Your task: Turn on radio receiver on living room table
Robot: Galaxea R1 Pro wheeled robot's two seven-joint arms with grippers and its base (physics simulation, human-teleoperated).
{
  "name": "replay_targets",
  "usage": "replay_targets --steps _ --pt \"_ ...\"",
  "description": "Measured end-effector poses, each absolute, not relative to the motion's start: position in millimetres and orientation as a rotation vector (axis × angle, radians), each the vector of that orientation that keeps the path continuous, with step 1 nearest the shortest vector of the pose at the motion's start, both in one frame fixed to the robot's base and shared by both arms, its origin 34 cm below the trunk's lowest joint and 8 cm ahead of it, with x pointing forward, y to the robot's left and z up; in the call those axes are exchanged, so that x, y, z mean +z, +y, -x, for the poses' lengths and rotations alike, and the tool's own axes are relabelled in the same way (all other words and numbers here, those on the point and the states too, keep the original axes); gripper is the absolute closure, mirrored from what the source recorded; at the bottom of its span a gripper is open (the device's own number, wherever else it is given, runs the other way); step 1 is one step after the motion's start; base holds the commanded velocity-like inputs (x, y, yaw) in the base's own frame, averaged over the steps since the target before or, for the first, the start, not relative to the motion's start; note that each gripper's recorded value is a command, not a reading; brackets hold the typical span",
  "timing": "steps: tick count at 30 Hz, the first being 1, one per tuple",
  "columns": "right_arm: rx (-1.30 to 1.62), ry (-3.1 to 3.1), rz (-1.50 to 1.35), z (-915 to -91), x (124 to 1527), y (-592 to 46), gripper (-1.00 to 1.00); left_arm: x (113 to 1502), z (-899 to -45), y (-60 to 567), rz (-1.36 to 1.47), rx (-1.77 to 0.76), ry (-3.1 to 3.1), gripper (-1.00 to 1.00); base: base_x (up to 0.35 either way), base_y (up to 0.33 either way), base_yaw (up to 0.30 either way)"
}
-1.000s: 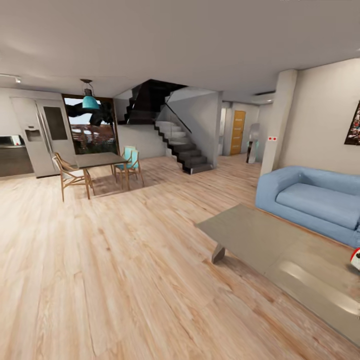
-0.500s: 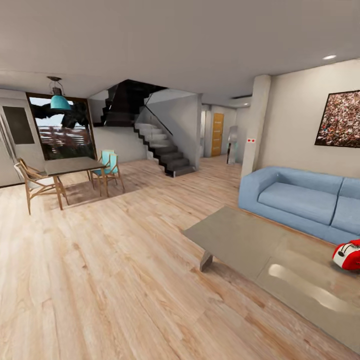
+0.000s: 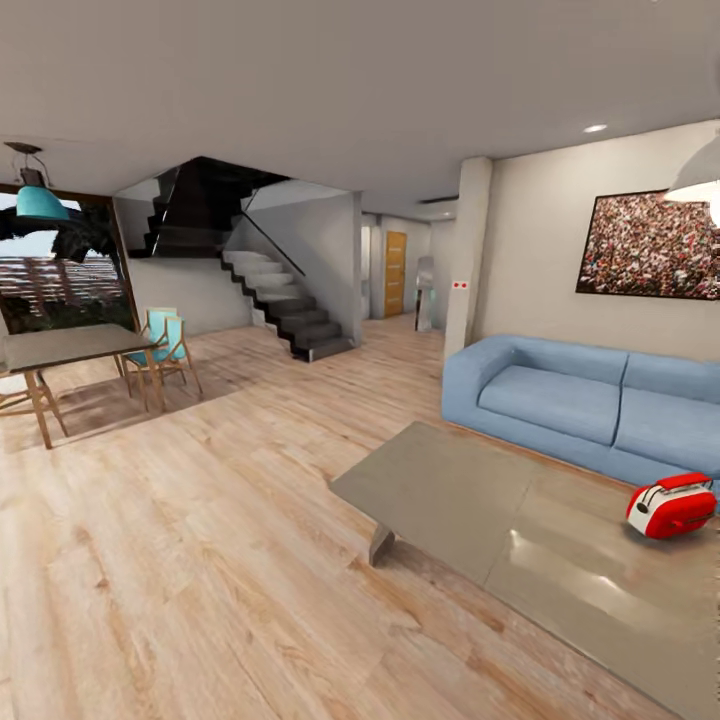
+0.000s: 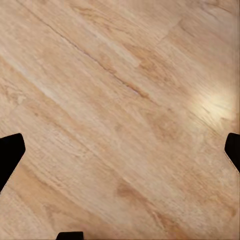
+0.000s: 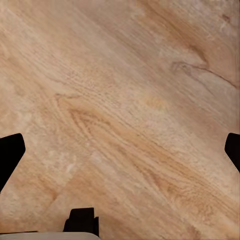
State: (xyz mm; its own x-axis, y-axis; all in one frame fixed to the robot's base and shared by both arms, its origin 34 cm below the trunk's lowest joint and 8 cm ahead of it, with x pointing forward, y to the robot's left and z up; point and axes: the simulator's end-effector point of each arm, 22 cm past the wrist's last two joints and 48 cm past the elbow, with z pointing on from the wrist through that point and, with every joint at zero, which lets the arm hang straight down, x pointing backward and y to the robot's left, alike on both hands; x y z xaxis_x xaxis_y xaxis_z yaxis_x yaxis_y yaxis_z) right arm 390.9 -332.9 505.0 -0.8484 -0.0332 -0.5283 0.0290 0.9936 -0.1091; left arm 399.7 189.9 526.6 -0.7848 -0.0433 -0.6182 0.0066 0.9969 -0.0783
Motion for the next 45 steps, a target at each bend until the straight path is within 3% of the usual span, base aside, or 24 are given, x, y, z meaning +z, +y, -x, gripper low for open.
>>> replay_targets --steps 9,45 --pt "-0.151 2.571 0.003 -393.4 507.0 -332.8 -1.0 528.8 -402.1 189.2 0.025 -0.101 2.463 -1.0 0.227 0.0 -0.245" --pt "-0.151 2.542 -0.001 -402.8 514.8 -333.1 -1.0 537.1 -411.1 188.9 0.025 -0.102 2.431 -1.0 0.003 0.0 -0.248"
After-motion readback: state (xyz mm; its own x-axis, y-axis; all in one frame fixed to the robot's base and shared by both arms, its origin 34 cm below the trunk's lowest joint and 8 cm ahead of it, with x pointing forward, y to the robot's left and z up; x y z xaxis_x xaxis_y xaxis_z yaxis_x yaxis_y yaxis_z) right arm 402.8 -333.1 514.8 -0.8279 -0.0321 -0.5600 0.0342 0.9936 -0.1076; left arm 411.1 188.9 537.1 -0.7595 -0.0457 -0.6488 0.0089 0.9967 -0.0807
